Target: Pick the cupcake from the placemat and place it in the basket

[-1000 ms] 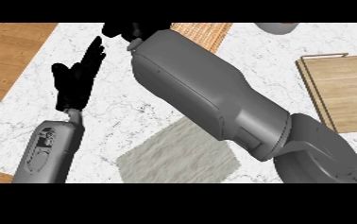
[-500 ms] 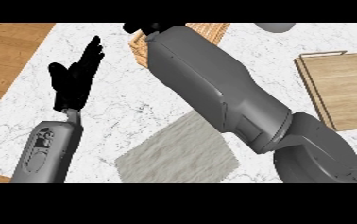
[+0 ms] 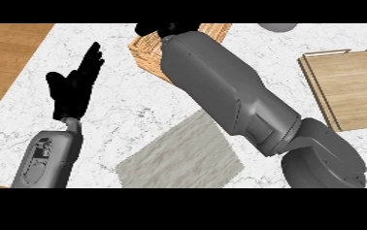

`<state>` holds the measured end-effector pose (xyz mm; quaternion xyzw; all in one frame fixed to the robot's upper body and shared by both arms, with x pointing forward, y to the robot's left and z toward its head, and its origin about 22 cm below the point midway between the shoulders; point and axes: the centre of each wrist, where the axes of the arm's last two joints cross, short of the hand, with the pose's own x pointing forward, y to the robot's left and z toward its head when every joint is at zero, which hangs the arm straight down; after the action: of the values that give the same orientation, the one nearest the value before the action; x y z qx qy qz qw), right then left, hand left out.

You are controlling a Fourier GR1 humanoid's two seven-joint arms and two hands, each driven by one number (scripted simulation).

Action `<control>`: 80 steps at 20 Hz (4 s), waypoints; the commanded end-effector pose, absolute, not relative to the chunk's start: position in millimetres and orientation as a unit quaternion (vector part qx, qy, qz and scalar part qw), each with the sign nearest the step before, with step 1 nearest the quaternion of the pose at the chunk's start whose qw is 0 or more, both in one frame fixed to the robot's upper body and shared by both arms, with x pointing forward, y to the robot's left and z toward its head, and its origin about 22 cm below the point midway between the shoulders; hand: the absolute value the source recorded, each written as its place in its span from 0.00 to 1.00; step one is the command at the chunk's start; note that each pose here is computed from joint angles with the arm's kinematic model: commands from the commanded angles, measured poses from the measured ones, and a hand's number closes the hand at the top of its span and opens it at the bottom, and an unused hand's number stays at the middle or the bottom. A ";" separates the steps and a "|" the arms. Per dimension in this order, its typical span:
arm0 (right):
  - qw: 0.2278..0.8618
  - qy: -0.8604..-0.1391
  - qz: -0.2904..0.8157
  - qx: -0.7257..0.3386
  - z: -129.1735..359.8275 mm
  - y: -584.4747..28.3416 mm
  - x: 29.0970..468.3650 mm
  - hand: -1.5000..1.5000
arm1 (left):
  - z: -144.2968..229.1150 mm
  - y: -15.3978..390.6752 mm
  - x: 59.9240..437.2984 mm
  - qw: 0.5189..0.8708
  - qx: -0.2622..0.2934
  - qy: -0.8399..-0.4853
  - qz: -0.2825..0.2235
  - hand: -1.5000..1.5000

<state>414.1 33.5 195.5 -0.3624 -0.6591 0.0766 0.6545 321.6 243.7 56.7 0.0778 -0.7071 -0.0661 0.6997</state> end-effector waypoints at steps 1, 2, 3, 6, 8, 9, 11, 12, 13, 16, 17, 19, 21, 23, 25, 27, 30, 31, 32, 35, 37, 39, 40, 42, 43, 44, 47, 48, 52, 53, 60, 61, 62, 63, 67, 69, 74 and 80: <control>0.531 -0.630 0.245 -0.511 165.9 14.1 428.1 1.00 | 65.1 254.0 322.9 0.695 0.090 -0.710 -0.067 0.50; 0.511 -0.631 0.269 -0.517 172.4 18.7 426.8 1.00 | 59.3 248.1 323.5 0.699 0.089 -0.708 -0.056 0.50; 0.484 -0.634 0.286 -0.532 158.9 12.1 427.9 1.00 | 59.6 248.9 321.2 0.697 0.080 -0.709 -0.070 0.50; 0.443 -0.625 0.313 -0.561 192.8 18.8 433.2 1.00 | 60.3 247.8 323.2 0.706 0.078 -0.702 -0.059 0.50; 0.421 -0.613 0.332 -0.580 188.9 16.0 434.5 1.00 | 72.0 246.3 327.1 0.697 0.081 -0.710 -0.062 0.50; 0.418 -0.615 0.329 -0.582 200.4 19.4 434.7 1.00 | 61.4 249.9 323.2 0.705 0.080 -0.702 -0.059 0.50; 0.411 -0.619 0.344 -0.575 196.4 18.8 434.2 1.00 | 60.2 254.8 323.0 0.702 0.088 -0.705 -0.050 0.50; 0.413 -0.614 0.331 -0.585 183.2 14.7 434.0 1.00 | 58.2 237.1 323.1 0.697 0.080 -0.709 -0.073 0.50; 0.420 -0.616 0.333 -0.578 189.7 12.6 437.1 1.00 | 57.8 245.1 323.0 0.702 0.085 -0.703 -0.073 0.50; 0.429 -0.600 0.331 -0.589 207.1 16.0 438.5 1.00 | 63.7 250.2 322.1 0.698 0.084 -0.708 -0.068 0.50; 0.435 -0.598 0.339 -0.582 200.0 15.0 437.7 1.00 | 51.0 253.0 318.6 0.699 0.088 -0.707 -0.058 0.50; 0.456 -0.573 0.348 -0.586 199.4 10.1 440.9 1.00 | 69.4 248.2 327.3 0.696 0.079 -0.711 -0.064 0.50; 0.482 -0.545 0.367 -0.579 196.5 9.4 440.8 1.00 | 57.9 246.9 321.6 0.702 0.076 -0.705 -0.063 0.50; 0.499 -0.519 0.392 -0.572 200.7 9.5 441.5 1.00 | 66.5 245.7 326.9 0.698 0.079 -0.709 -0.067 0.50; 0.499 -0.518 0.397 -0.570 184.9 3.6 441.9 1.00 | 64.7 244.3 329.4 0.697 0.074 -0.710 -0.066 0.50; 0.508 -0.510 0.404 -0.564 184.1 -0.2 444.1 1.00 | 70.5 245.1 329.5 0.689 0.085 -0.717 -0.070 0.50; 0.507 -0.509 0.404 -0.566 178.9 -3.7 445.1 1.00 | 56.9 249.7 315.5 0.697 0.081 -0.709 -0.067 0.50; 0.506 -0.514 0.408 -0.560 167.7 -11.5 446.9 1.00 | 61.0 261.9 315.1 0.699 0.094 -0.706 -0.054 0.50; 0.500 -0.514 0.403 -0.568 183.6 0.6 443.5 1.00 | 67.8 247.0 326.2 0.694 0.075 -0.713 -0.065 0.50; 0.502 -0.510 0.401 -0.572 161.5 -15.3 447.5 1.00 | 60.7 241.6 318.2 0.691 0.074 -0.716 -0.067 0.50; 0.503 -0.502 0.407 -0.574 168.8 -14.3 448.8 1.00 | 56.0 252.8 313.1 0.699 0.084 -0.707 -0.065 0.50; 0.498 -0.494 0.415 -0.579 174.4 -13.2 449.5 1.00 | 60.1 250.9 318.4 0.698 0.087 -0.708 -0.064 0.50; 0.503 -0.490 0.414 -0.579 170.3 -13.4 448.7 1.00 | 65.0 247.7 323.7 0.694 0.086 -0.712 -0.062 0.50; 0.499 -0.483 0.424 -0.582 155.7 -20.2 448.6 1.00 | 65.2 243.3 321.6 0.697 0.083 -0.709 -0.064 0.50; 0.498 -0.484 0.424 -0.582 172.8 -12.0 448.5 1.00 | 61.8 241.6 320.2 0.702 0.084 -0.704 -0.064 0.50; 0.497 -0.482 0.423 -0.585 155.3 -23.0 450.0 1.00 | 64.6 235.1 321.6 0.693 0.081 -0.713 -0.072 0.50; 0.502 -0.473 0.426 -0.586 151.1 -26.9 450.8 1.00 | 70.3 245.0 320.4 0.693 0.083 -0.713 -0.069 0.50; 0.500 -0.472 0.430 -0.585 163.6 -23.5 452.4 1.00 | 63.6 247.1 319.1 0.697 0.078 -0.710 -0.067 0.50; 0.520 -0.463 0.439 -0.568 151.2 -26.8 450.8 1.00 | 57.9 247.8 317.6 0.701 0.075 -0.706 -0.066 0.50; 0.521 -0.460 0.446 -0.564 151.0 -27.1 450.9 1.00 | 66.1 248.5 322.8 0.695 0.081 -0.712 -0.062 0.50; 0.539 -0.449 0.445 -0.556 146.0 -26.2 449.0 1.00 | 76.4 232.9 329.2 0.691 0.074 -0.716 -0.066 0.50; 0.548 -0.446 0.447 -0.548 138.7 -32.9 450.2 1.00 | 66.5 242.3 324.2 0.695 0.085 -0.711 -0.067 0.50; 0.552 -0.442 0.453 -0.543 139.6 -30.3 449.1 1.00 | 71.5 252.4 325.4 0.695 0.088 -0.711 -0.061 0.50; 0.565 -0.441 0.442 -0.539 138.5 -28.8 448.0 1.00 | 60.4 234.9 324.5 0.698 0.080 -0.709 -0.066 0.50; 0.596 -0.400 0.436 -0.544 131.9 -36.1 449.6 1.00 | 66.3 250.8 321.6 0.700 0.076 -0.707 -0.072 0.50; 0.603 -0.391 0.431 -0.546 132.0 -38.7 450.9 1.00 | 66.1 249.0 322.6 0.696 0.084 -0.710 -0.063 0.50; 0.607 -0.440 0.381 -0.541 133.3 -36.4 450.1 0.00 | 60.0 257.4 317.5 0.698 0.084 -0.709 -0.062 0.50; 0.613 -0.531 0.278 -0.514 153.4 -19.9 447.4 0.00 | 62.6 257.0 319.5 0.695 0.086 -0.711 -0.064 0.50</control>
<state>448.8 -24.3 149.8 -0.5279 -0.4905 0.3318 0.6088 319.8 250.7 61.1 0.0826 -0.7095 -0.0623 0.6971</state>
